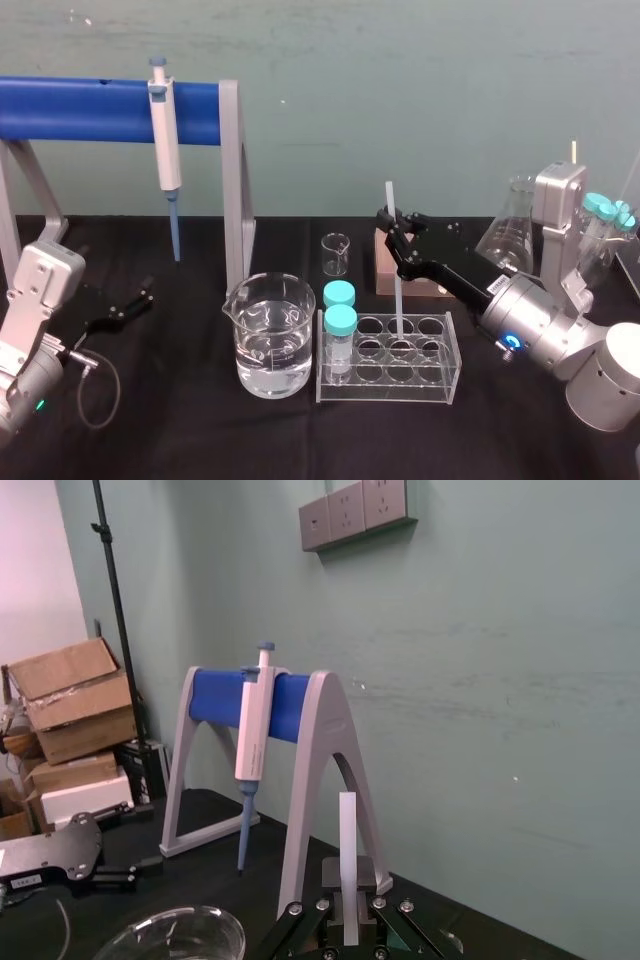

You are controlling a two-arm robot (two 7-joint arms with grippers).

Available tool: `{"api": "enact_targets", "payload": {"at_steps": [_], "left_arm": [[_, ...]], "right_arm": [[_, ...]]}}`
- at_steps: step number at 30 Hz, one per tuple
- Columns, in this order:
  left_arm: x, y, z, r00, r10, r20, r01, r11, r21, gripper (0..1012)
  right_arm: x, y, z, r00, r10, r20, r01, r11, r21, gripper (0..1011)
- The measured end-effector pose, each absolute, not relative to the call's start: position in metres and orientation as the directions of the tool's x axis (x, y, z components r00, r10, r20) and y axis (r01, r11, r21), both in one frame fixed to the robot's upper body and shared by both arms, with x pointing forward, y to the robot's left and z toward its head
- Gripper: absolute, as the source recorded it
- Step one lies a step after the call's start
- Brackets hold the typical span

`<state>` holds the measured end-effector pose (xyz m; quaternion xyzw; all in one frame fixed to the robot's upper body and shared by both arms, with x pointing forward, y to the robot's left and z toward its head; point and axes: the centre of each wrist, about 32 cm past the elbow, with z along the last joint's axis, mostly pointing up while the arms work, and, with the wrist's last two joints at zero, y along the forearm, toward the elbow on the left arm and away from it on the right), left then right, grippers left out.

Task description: Pick up the stirring rod with one hand, then place it down.

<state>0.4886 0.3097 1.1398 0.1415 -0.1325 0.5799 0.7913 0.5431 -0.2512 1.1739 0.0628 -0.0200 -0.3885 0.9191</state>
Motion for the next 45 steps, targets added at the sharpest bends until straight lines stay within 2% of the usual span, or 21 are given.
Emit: {"api": "enact_targets", "payload": {"at_steps": [19, 45], "left_arm": [[0.489, 0.310, 1.140, 0.292, 0.880, 0.374, -0.955, 0.287, 0.070, 1000], [0.489, 0.310, 1.140, 0.292, 0.880, 0.374, -0.955, 0.287, 0.070, 1000]], "right_arm": [[0.535, -0.253, 1.144, 0.678, -0.734, -0.029, 0.728, 0.667, 0.158, 72], [0.528, -0.255, 1.130, 0.666, -0.745, -0.031, 0.737, 0.650, 0.186, 71]]}}
